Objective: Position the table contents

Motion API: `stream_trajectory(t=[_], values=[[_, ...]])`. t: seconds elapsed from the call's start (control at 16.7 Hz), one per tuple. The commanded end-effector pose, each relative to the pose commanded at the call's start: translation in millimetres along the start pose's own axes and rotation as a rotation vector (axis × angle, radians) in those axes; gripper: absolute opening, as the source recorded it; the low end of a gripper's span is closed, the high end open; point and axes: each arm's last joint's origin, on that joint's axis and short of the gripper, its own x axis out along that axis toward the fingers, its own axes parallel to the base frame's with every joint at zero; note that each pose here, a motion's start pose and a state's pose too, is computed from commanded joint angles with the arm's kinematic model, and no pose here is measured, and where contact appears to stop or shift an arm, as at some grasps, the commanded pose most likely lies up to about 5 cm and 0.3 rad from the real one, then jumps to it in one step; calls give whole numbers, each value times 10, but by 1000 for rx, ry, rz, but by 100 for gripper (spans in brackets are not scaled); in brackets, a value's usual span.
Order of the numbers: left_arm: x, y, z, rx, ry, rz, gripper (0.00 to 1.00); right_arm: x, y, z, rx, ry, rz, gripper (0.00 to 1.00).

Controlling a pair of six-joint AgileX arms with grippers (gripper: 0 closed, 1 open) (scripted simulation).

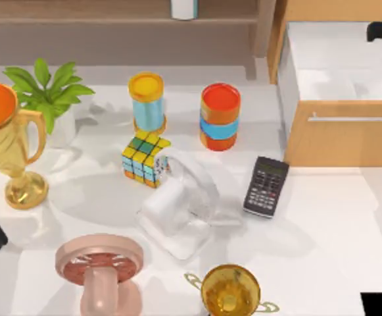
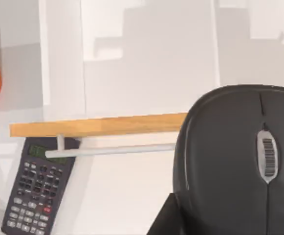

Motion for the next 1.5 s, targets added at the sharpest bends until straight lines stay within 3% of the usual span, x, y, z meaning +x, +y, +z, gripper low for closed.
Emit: stream_trajectory(t=[0.36,1.02,1.2,1.5], values=[[0,0,0,0,0,0,100,-48,-80,-705,14,73,9,0],[0,0,0,0,0,0,100,619,-383,-2146,-82,338,-39,0],[0,0,0,0,0,0,100,726,-456,-2367,-96,354,-41,0],[0,0,0,0,0,0,100,750,-472,-2414,-98,356,-41,0]])
